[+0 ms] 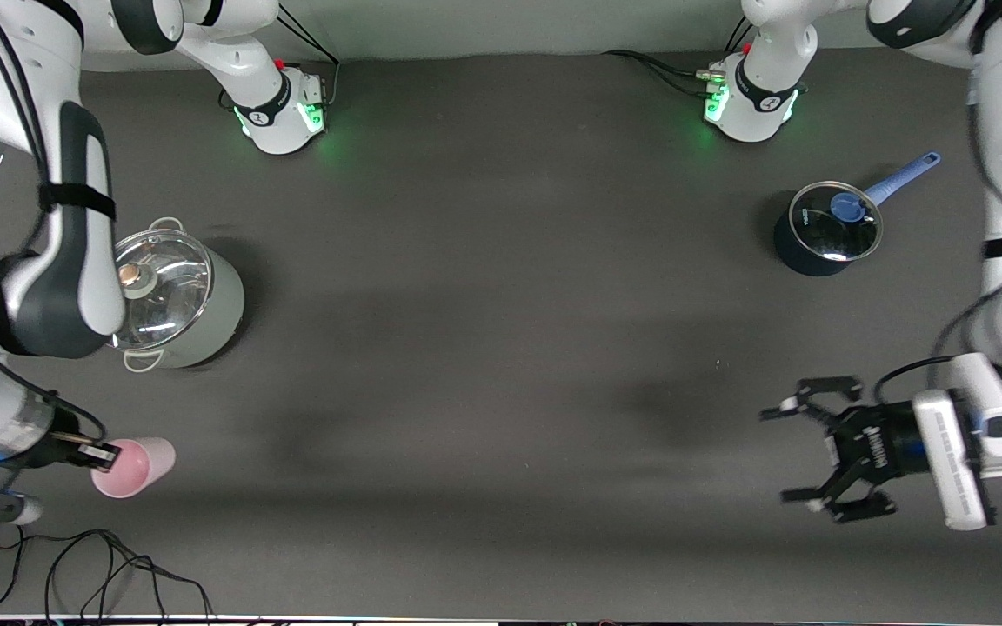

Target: Transfer pink cup from left to right arm

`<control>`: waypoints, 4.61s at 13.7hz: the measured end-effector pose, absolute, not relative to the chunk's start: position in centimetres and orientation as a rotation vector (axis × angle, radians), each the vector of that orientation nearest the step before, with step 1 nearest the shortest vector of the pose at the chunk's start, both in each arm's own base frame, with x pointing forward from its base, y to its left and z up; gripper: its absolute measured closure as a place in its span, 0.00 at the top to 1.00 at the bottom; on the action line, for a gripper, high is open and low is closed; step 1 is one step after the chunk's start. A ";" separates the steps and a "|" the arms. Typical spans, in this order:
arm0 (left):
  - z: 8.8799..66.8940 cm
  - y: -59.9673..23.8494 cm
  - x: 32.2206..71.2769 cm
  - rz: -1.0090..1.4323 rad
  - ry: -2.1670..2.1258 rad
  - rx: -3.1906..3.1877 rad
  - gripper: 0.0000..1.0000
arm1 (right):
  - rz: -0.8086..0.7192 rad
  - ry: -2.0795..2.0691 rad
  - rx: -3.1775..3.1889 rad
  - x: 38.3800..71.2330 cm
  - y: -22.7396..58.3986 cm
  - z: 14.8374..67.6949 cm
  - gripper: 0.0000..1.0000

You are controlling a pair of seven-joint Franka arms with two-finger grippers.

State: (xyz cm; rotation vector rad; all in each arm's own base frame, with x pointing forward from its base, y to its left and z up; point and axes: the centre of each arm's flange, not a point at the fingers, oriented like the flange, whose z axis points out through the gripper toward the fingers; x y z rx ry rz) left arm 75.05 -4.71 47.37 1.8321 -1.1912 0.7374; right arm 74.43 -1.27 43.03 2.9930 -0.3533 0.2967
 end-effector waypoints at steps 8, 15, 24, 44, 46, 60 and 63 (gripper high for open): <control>54.0 5.3 68.5 0.166 -1.235 2.401 1.00 | 0.396 -0.306 3.003 70.9 -1.3 30.3 0.05; 58.2 7.9 64.9 -0.173 -0.913 2.883 1.00 | 0.456 -0.283 3.042 69.0 -2.0 27.1 0.05; 58.5 4.5 61.7 -0.518 -0.422 3.003 1.00 | 0.562 -0.246 3.033 68.4 -2.3 23.9 0.05; 56.1 0.5 58.5 -0.358 -0.137 3.118 1.00 | 0.473 -0.171 3.052 68.2 -2.3 25.2 1.00; 55.7 1.1 56.9 -0.288 -0.125 3.118 1.00 | 0.395 -0.147 3.076 68.0 -2.4 27.8 1.00; 55.9 0.1 57.0 -0.069 -0.204 3.228 1.00 | -0.020 -0.037 3.214 60.1 -1.2 63.0 1.00; 55.9 -0.3 57.5 -0.056 -0.167 3.197 1.00 | -0.043 -0.044 3.197 58.9 -1.9 63.0 1.00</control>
